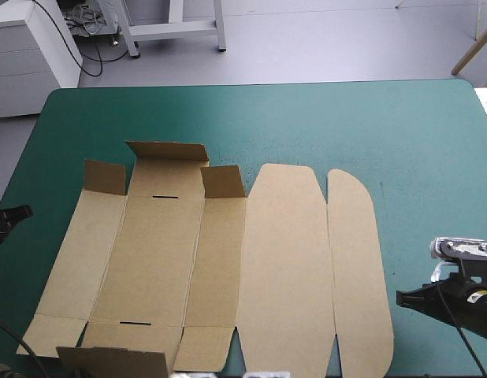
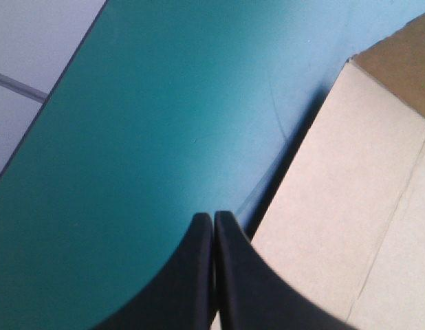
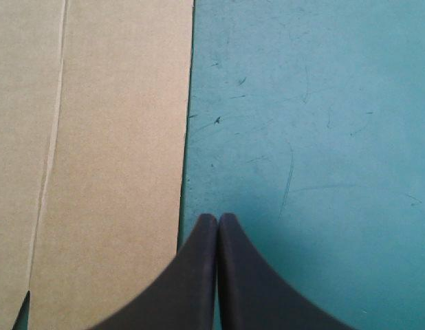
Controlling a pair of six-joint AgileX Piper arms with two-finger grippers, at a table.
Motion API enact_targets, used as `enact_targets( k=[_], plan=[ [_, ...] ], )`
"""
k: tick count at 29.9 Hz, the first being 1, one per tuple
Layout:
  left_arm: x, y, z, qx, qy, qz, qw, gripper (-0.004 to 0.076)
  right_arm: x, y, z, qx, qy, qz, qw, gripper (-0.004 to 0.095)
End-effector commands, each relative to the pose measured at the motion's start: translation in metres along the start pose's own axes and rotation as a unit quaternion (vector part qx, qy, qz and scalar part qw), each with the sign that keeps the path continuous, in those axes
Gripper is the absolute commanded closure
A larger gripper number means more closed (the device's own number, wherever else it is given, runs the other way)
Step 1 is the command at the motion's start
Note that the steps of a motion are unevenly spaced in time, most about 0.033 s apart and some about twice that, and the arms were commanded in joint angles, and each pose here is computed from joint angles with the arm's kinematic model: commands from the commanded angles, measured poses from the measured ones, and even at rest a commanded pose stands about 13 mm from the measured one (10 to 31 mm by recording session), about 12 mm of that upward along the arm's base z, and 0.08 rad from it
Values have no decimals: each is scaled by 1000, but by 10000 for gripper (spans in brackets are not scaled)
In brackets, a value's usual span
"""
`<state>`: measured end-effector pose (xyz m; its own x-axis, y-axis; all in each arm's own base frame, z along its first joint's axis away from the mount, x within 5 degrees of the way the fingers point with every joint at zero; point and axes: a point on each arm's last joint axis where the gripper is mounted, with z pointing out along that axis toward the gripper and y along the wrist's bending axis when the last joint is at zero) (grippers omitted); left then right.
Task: Fold the box
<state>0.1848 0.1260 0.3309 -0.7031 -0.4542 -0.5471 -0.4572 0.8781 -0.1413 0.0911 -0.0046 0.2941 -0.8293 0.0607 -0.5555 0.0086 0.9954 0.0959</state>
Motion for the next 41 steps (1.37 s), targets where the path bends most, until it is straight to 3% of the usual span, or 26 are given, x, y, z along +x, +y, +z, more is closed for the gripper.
enact_targets(
  k=[1, 13, 15, 21, 23, 33, 41],
  plan=[
    [-7, 0, -14, 7, -32, 10, 999, 734, -9, 1, -6, 0, -34, -3, 999, 927],
    [-6, 0, -14, 7, -27, 26, 999, 702, -9, 5, -6, -10, -32, -31, 999, 927],
    [-6, 0, -14, 8, -23, 26, 999, 647, -9, 5, -6, -10, -32, -31, 999, 927],
    [-5, 0, -8, 18, -7, 20, 1000, 239, -9, 5, -6, -10, -32, -31, 999, 927],
    [-5, -1, -6, 29, 0, -4, 1000, 177, -9, 5, -6, -10, -32, -33, 999, 927],
    [24, 7, 33, 37, 93, 65, 993, 176, -9, 5, -6, -11, -34, -34, 999, 928],
    [31, 13, 62, 66, 165, 90, 980, 235, -9, 5, -6, -12, -33, -34, 999, 927]
  ],
)
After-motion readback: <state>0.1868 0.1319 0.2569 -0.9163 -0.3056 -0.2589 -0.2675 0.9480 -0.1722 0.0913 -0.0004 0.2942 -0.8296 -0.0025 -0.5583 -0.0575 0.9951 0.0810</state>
